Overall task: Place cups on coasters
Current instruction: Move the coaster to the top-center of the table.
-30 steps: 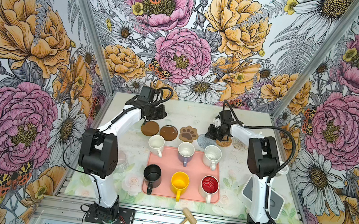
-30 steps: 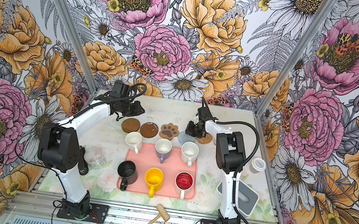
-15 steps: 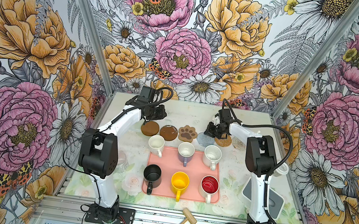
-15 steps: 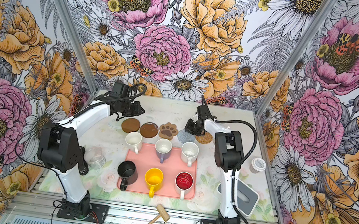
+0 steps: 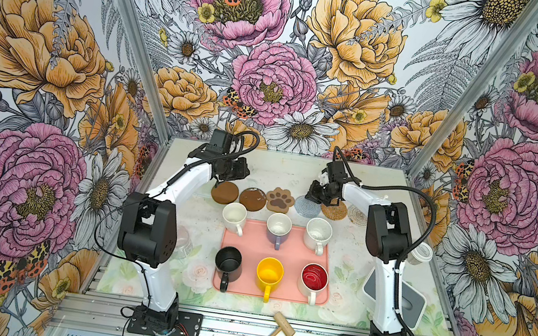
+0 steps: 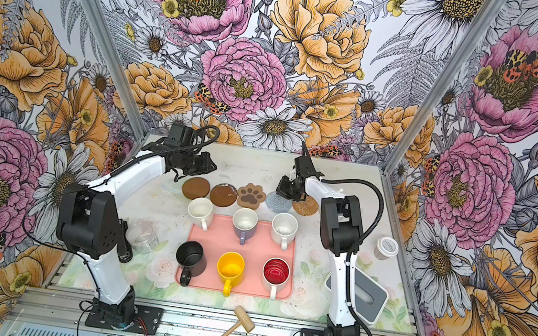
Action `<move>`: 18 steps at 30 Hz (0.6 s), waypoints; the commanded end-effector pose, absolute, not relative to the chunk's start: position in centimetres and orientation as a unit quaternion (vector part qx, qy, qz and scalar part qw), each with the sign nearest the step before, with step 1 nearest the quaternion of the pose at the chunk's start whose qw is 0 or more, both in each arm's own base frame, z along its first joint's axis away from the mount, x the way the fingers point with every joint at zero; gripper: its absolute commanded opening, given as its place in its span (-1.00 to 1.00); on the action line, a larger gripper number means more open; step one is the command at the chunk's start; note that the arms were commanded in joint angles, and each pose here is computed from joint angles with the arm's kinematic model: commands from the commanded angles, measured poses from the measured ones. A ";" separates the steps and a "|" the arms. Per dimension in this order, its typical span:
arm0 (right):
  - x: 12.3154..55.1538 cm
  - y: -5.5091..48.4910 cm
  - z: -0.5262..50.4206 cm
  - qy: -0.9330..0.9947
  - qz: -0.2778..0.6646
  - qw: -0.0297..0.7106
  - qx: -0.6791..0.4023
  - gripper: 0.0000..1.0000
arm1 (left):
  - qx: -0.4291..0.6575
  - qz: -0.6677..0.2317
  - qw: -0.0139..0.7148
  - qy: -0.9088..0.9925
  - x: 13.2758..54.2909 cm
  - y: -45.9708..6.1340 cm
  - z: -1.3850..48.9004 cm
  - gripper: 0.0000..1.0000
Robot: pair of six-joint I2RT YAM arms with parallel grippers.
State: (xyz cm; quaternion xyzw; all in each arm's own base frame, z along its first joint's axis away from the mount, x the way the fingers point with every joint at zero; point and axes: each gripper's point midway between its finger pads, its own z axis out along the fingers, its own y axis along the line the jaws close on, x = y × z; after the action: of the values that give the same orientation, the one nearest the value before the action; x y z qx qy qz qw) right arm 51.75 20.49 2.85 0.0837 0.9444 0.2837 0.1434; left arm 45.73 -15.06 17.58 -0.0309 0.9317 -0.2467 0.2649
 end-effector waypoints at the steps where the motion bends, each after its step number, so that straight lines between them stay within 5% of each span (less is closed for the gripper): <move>1: 52.2 18.9 0.5 0.953 0.248 0.138 0.106 -1.00 | -0.041 -0.245 0.288 0.925 45.9 -14.5 19.0 -0.63; 18: 53.7 19.0 3.2 0.945 0.263 0.166 0.101 -1.00 | -0.039 -0.248 0.299 0.921 45.6 -14.4 20.1 -0.63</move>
State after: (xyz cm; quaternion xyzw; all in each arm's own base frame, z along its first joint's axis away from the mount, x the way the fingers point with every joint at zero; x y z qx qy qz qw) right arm 52.81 19.51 3.23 0.0944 0.9446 0.2726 0.1564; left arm 45.49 -14.98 18.64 -0.0358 0.9274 -0.2514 0.2746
